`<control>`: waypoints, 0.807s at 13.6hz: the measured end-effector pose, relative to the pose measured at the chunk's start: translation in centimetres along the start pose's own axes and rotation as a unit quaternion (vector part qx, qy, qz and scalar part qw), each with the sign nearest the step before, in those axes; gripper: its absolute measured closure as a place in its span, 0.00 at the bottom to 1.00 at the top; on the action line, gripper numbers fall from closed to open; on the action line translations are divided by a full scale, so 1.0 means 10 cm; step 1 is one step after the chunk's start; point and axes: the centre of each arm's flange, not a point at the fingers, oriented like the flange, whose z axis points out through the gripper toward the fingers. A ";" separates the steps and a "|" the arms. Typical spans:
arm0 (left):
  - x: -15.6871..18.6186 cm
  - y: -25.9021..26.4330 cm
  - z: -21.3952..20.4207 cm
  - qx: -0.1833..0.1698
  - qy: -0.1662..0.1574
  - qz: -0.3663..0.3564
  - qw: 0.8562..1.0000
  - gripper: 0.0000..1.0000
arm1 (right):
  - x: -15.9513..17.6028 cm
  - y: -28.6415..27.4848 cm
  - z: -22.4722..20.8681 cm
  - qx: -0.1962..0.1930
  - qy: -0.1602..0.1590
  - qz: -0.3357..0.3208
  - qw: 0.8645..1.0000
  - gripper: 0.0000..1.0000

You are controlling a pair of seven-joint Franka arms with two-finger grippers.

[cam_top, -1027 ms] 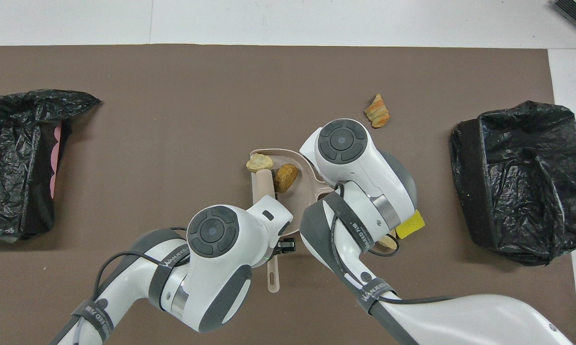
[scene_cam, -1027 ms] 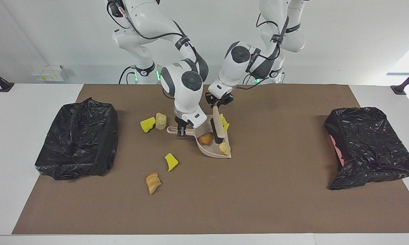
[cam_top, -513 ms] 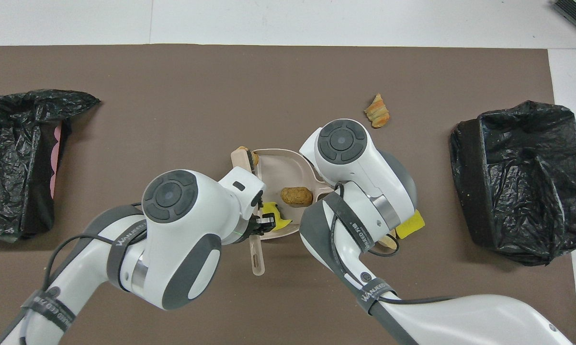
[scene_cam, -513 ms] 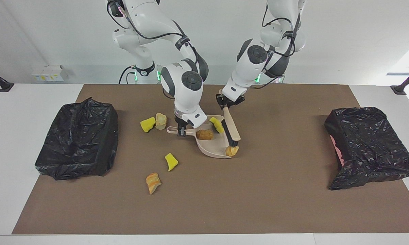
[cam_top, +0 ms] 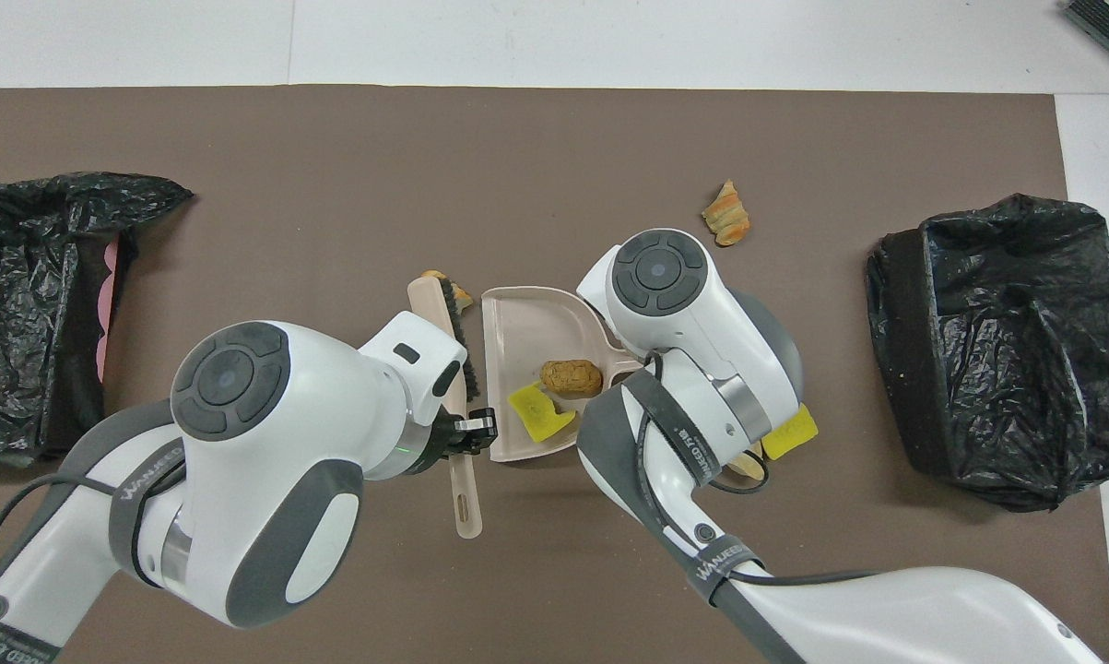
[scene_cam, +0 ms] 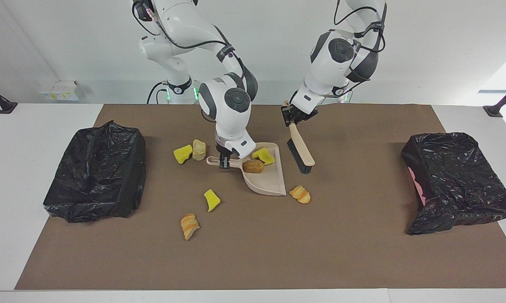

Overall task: Sweep and dump trash in bin
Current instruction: 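Sweep bread and sponge pieces into the dustpan with the left gripper's brush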

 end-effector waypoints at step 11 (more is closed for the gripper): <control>0.68 -0.19 0.94 0.043 -0.019 0.149 0.988 0.74 | -0.02 -0.04 0.05 0.005 -0.003 0.023 1.000 0.69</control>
